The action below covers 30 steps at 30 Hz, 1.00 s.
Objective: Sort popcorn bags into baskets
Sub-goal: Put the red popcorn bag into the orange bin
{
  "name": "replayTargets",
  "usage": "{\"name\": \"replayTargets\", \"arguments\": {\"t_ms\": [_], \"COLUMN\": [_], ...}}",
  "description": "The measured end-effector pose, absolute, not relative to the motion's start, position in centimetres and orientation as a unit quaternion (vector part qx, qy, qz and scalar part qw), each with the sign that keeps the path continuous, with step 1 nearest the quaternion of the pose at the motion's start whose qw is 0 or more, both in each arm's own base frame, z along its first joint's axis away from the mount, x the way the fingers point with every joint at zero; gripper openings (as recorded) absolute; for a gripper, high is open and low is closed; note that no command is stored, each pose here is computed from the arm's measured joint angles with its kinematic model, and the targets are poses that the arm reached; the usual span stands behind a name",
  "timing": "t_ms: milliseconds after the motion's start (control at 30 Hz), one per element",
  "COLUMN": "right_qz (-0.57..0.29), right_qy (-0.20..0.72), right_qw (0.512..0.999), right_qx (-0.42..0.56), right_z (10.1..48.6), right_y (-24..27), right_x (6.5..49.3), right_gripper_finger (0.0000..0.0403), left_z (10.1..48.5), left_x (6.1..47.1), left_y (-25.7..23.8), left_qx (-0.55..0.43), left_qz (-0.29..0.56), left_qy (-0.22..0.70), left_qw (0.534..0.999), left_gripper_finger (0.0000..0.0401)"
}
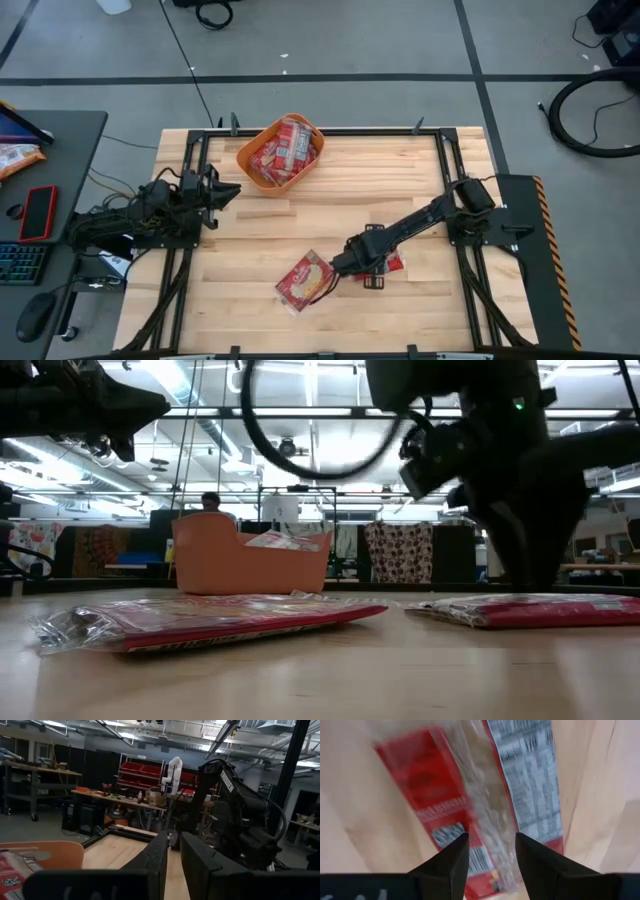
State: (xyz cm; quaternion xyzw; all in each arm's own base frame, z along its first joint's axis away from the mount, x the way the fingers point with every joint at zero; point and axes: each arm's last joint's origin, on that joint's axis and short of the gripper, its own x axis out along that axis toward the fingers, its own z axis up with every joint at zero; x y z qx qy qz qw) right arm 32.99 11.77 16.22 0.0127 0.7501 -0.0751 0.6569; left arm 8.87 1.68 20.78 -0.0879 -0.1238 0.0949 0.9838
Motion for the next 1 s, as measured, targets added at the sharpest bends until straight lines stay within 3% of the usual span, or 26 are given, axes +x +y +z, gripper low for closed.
{"name": "replayTargets", "arguments": {"t_ms": [333,667,1000], "right_qz": [-0.057,-0.024,-0.049], "right_qy": [0.755,0.761,0.757], "right_qw": [0.653,0.647,0.651], "right_qx": [0.021,0.04,-0.016], "right_z": [14.3,14.1,17.7], "right_y": [10.5,9.6,9.3], "right_x": [32.4,32.7,34.3], "right_gripper_finger": [0.0156,0.0013,0.0006], "left_z": [20.8,20.8,20.8], "left_x": [8.9,8.9,8.9], "left_y": [1.7,1.7,1.7], "left_qx": [-0.085,-0.085,-0.085], "left_qz": [0.095,0.096,0.095], "left_qy": [-0.123,-0.124,-0.124], "left_qw": [0.984,0.984,0.984], "left_gripper_finger": [0.0057,0.0057,0.0057]}}
